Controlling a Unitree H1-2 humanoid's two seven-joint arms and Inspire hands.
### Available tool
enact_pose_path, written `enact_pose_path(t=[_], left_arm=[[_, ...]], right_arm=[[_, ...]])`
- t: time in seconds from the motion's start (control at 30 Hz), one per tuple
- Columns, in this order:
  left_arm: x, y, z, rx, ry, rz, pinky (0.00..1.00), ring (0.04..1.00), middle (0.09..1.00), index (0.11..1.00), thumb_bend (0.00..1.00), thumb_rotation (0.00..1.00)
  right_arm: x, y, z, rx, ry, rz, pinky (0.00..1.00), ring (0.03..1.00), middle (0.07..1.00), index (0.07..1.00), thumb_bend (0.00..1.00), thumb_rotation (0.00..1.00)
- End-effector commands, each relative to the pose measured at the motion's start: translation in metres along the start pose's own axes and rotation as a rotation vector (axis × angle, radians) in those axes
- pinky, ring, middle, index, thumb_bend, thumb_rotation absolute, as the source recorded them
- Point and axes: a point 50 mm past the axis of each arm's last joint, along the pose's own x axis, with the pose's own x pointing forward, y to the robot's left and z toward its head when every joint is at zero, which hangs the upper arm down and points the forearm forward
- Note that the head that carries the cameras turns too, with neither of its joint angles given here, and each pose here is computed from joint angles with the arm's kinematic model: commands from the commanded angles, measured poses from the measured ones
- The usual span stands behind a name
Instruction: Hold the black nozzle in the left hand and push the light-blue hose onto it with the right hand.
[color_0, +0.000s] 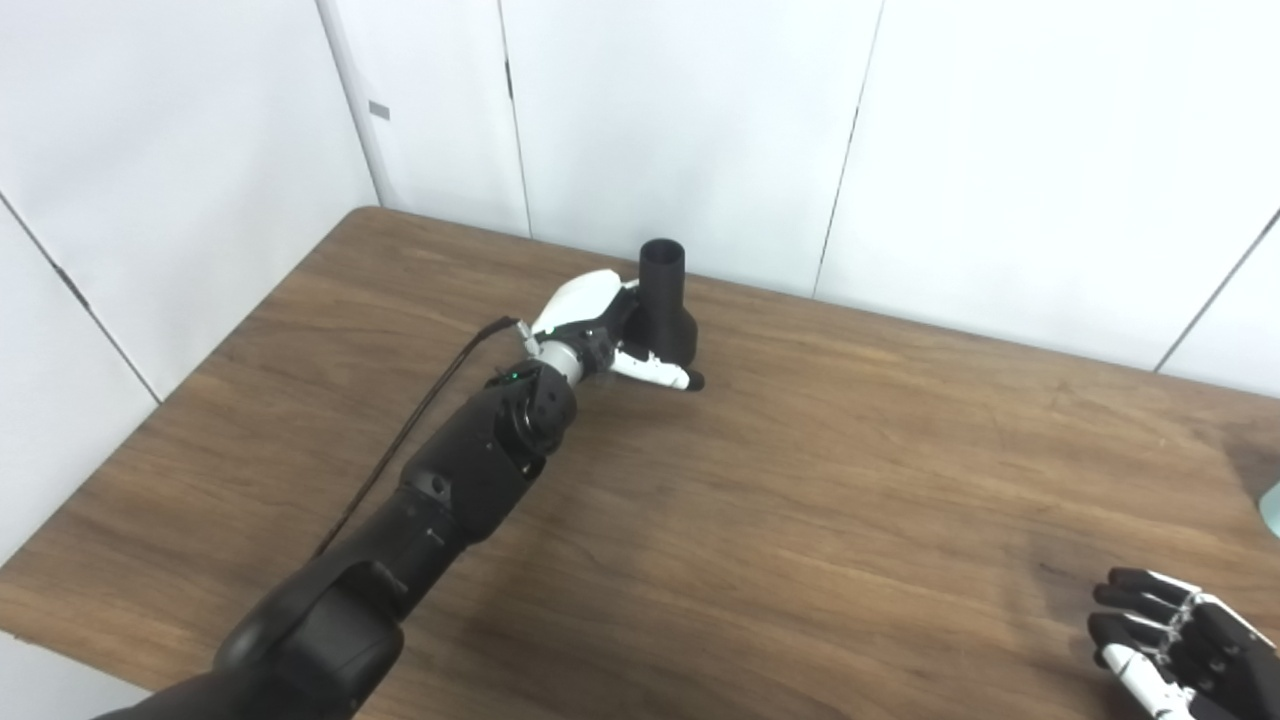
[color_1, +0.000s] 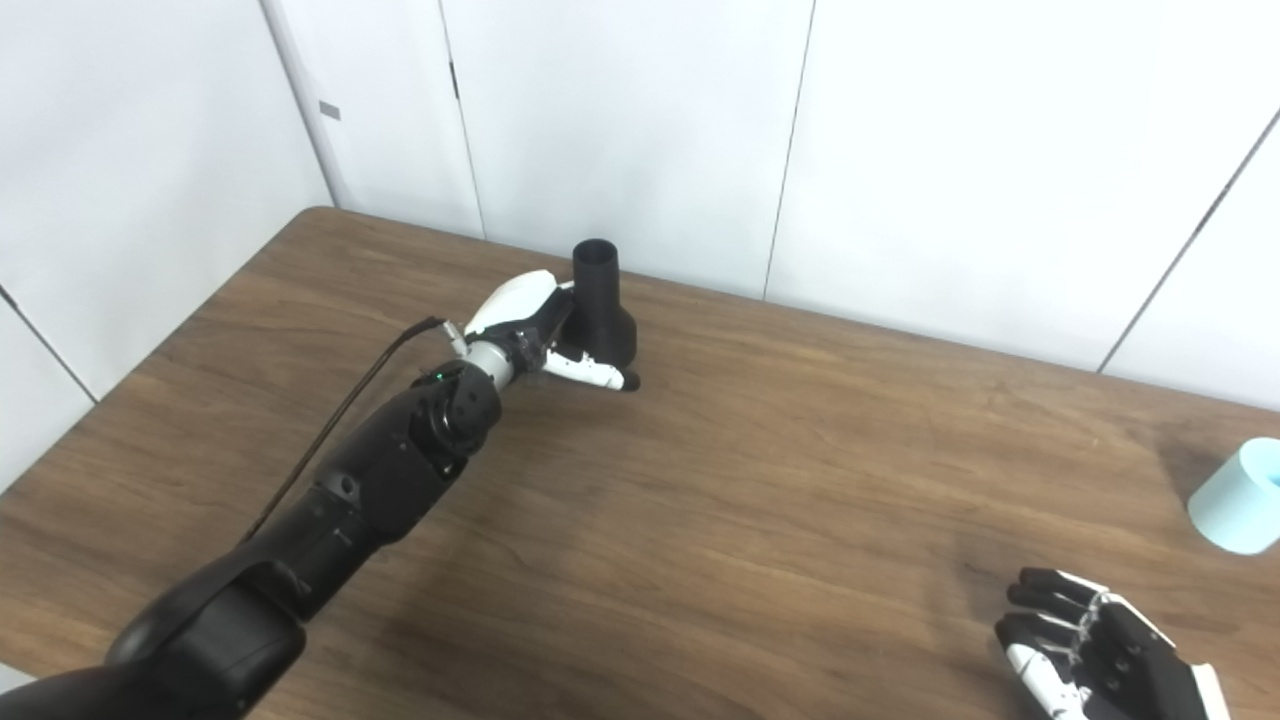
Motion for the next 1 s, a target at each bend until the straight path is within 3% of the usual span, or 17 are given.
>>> enact_pose_path(t=[0.0,0.1,0.23,0.27,0.3,0.37,0.5,0.73,0.97], left_arm=[[-0.028,-0.086,-0.026,-0.058,0.067,-0.253,1.0,0.814,0.771,0.765,1.0,0.26],[-0.028,-0.089,-0.03,0.015,0.037,-0.247,0.97,0.763,0.707,0.7,0.99,0.16],[-0.029,-0.099,-0.033,0.163,-0.008,-0.231,0.92,0.721,0.627,0.6,0.92,0.03],[-0.03,-0.102,-0.034,0.199,-0.026,-0.222,0.9,0.703,0.605,0.546,0.73,0.04],[-0.031,-0.105,-0.035,0.236,-0.049,-0.213,0.88,0.671,0.56,0.491,0.6,0.02],[-0.032,-0.11,-0.038,0.286,-0.082,-0.206,0.84,0.639,0.542,0.455,0.54,0.0],[-0.038,-0.12,-0.044,0.345,-0.124,-0.217,0.79,0.606,0.541,0.438,0.52,0.0],[-0.043,-0.126,-0.049,0.382,-0.134,-0.226,0.76,0.603,0.536,0.442,0.52,0.0],[-0.045,-0.122,-0.049,0.306,-0.147,-0.2,0.79,0.597,0.537,0.442,0.52,0.0]], right_arm=[[0.001,0.0,0.018,0.004,-0.108,-0.004,0.5,0.606,0.642,0.631,0.18,0.12],[0.001,0.001,0.019,-0.005,-0.109,-0.003,0.5,0.604,0.64,0.631,0.18,0.13],[0.001,0.001,0.02,0.007,-0.108,0.003,0.51,0.612,0.647,0.643,0.18,0.03],[0.001,0.001,0.021,0.007,-0.108,0.004,0.51,0.61,0.645,0.642,0.18,0.02],[0.001,0.0,0.021,0.006,-0.109,0.004,0.51,0.607,0.642,0.64,0.18,0.02],[0.001,0.0,0.022,-0.002,-0.113,0.006,0.51,0.605,0.64,0.639,0.18,0.01],[0.001,0.001,0.025,-0.01,-0.109,0.008,0.51,0.611,0.647,0.646,0.18,0.0],[0.0,0.002,0.028,-0.011,-0.104,0.002,0.52,0.612,0.648,0.649,0.18,0.0],[0.0,0.003,0.03,-0.015,-0.106,0.008,0.53,0.621,0.657,0.658,0.17,0.0]])
